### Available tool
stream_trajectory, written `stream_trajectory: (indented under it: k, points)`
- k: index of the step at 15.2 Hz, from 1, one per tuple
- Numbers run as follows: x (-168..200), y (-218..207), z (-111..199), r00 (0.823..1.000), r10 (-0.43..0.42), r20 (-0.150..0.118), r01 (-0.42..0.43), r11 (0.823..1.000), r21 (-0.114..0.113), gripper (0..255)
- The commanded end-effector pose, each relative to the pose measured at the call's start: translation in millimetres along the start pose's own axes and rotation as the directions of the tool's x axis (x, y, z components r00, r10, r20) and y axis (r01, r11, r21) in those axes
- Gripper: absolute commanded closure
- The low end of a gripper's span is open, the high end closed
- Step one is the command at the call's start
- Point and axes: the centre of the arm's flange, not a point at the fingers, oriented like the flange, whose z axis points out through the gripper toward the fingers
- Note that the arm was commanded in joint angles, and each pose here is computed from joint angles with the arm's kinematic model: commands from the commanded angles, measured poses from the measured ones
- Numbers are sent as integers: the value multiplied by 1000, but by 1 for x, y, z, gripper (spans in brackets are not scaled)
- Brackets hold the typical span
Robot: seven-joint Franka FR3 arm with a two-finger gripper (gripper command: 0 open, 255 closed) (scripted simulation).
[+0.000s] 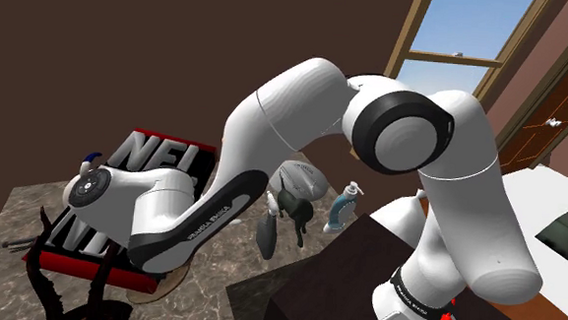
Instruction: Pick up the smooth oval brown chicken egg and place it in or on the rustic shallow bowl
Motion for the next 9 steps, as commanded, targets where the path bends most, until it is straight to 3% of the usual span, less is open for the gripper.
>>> stream_trajectory:
  k: [1, 9]
  points:
    - [1, -8, -3, 1000, -13, -7, 13, 1000, 15, 0]
    - [1, -8, -14, 1000, -13, -7, 13, 1000, 16, 0]
